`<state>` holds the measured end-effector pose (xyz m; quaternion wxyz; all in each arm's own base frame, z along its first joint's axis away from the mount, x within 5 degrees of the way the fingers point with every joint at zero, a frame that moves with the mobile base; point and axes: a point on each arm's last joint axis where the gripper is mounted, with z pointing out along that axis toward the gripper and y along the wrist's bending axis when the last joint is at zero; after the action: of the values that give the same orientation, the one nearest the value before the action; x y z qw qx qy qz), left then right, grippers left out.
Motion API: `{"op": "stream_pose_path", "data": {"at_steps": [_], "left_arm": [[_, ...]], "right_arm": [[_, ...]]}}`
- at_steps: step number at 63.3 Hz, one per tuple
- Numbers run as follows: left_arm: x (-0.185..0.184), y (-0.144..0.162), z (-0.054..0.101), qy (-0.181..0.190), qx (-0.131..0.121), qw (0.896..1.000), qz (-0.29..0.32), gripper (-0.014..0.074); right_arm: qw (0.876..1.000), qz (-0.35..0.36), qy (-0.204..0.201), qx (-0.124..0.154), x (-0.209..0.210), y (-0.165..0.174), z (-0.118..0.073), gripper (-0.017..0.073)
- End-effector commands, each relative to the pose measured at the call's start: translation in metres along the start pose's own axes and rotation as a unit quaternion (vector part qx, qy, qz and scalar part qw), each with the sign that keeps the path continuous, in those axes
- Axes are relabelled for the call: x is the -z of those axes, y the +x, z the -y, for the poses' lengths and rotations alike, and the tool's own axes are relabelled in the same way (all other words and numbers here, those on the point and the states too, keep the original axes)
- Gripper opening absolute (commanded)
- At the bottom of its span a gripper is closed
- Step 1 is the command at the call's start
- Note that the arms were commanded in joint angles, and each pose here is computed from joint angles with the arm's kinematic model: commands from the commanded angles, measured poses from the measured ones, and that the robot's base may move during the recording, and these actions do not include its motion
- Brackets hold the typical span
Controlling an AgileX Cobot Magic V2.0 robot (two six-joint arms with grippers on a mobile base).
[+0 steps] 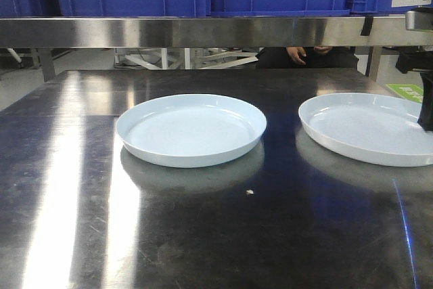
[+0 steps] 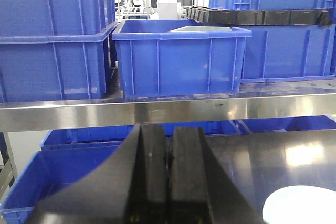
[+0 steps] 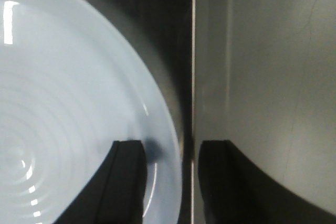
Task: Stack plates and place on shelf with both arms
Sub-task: 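Lower the right gripper onto the rim of the other white plate and grip, then lift the gripped plate and carry it over the centered plate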
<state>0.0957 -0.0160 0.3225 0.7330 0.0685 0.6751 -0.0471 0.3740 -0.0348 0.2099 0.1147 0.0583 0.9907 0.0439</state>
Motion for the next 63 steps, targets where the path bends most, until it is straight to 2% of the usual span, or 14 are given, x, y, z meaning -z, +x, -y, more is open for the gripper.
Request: {"op": "stream_pose_path", "data": {"at_steps": [1,10,19,33,45,53,63], "left_arm": [[0.000,-0.017,-0.002,-0.011,0.004,0.999,0.051,0.0081],[0.000,-0.017,-0.002,-0.011,0.004,0.999,0.051,0.0081],[0.000,-0.017,-0.002,-0.011,0.004,0.999,0.051,0.0081],[0.000,-0.017,-0.002,-0.011,0.004,0.999,0.051,0.0081],[0.000,-0.017,-0.002,-0.011,0.004,0.999,0.051,0.0081],[0.000,-0.017,-0.002,-0.011,0.004,0.999,0.051,0.0081],[0.000,-0.017,-0.002,-0.011,0.004,0.999,0.051,0.0081]], "right_arm": [[0.999,0.050,0.000,0.007,0.026,-0.008,-0.001,0.0373],[0.999,0.049,0.000,0.007,0.026,-0.008,-0.001,0.0352],[0.999,0.043,-0.001,0.007,0.026,-0.007,-0.001,0.0253],[0.999,0.034,0.000,0.003,0.026,-0.005,0.002,0.0185],[0.999,0.032,0.000,-0.004,0.039,-0.010,0.008,0.0048],[0.999,0.037,-0.002,-0.004,0.045,-0.014,0.007,0.0049],[0.999,0.043,-0.025,-0.013,0.056,-0.019,0.002,0.0049]]}}
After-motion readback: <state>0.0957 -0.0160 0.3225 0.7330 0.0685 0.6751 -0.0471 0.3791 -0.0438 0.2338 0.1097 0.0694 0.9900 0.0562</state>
